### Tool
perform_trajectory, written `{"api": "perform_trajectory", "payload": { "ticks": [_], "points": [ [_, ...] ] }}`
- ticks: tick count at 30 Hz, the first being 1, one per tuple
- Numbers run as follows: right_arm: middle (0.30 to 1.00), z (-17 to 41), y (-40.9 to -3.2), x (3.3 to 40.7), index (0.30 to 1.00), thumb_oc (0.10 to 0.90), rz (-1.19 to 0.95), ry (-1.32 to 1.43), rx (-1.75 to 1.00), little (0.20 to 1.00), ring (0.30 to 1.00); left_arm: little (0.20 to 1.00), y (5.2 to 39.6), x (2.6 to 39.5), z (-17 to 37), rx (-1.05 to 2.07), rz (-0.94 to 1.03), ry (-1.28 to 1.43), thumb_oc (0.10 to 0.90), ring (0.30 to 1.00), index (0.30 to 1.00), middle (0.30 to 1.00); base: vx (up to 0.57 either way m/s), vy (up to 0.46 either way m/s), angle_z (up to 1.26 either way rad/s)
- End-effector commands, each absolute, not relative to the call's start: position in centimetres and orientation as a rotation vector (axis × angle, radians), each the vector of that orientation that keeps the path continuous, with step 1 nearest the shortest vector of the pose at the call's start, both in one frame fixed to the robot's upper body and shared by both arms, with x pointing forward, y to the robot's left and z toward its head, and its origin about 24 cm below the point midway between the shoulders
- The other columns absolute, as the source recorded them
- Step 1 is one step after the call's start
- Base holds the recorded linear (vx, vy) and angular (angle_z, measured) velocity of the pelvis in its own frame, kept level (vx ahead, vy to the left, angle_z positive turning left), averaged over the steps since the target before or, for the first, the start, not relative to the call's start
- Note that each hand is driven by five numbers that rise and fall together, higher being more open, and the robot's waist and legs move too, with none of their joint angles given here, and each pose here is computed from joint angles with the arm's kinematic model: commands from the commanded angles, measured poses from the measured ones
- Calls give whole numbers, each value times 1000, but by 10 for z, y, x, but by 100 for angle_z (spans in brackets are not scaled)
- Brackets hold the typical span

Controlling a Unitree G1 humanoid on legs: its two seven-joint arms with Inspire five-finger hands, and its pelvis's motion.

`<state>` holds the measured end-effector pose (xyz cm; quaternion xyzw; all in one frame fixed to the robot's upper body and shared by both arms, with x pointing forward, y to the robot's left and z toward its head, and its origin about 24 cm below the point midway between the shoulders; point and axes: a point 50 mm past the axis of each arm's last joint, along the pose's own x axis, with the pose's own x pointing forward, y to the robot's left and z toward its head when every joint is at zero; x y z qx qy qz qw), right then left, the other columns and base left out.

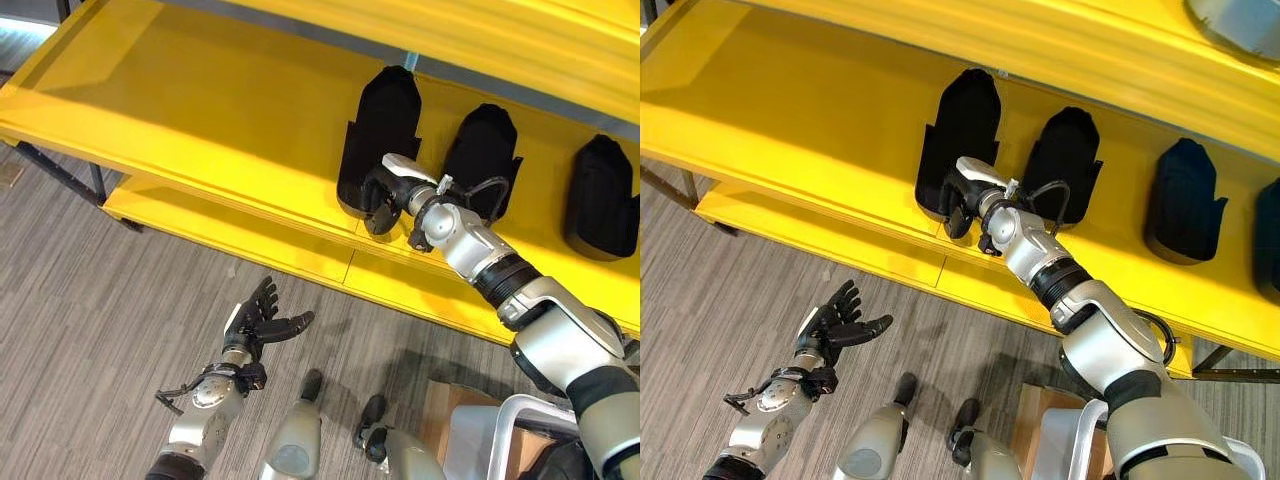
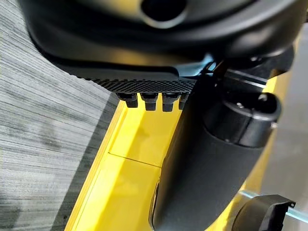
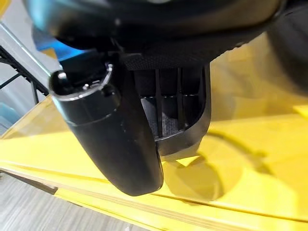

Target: Move parts from the plastic box to the shelf.

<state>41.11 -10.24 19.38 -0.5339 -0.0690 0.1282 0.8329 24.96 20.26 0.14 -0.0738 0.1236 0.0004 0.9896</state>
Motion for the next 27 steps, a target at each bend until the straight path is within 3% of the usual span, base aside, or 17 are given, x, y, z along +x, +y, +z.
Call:
{"api": "perform_trajectory", "payload": {
  "ticks": [1, 11, 27],
  "points": [
    [300, 301, -62, 402, 300, 400, 165, -524, -1060, 300, 300, 1000, 201, 261, 46, -104, -95, 35, 900, 1000, 1000, 1000, 7, 5, 7],
    [300, 313, -54, 400, 300, 400, 159, -554, -1031, 300, 300, 1000, 200, 262, 48, -105, -106, 34, 900, 1000, 1000, 1000, 3, 11, 5],
    [300, 336, -72, 404, 300, 400, 59, -557, -1054, 300, 300, 1000, 197, 261, 49, -99, -137, 35, 900, 1000, 1000, 1000, 5, 8, 4]
  ]
}}
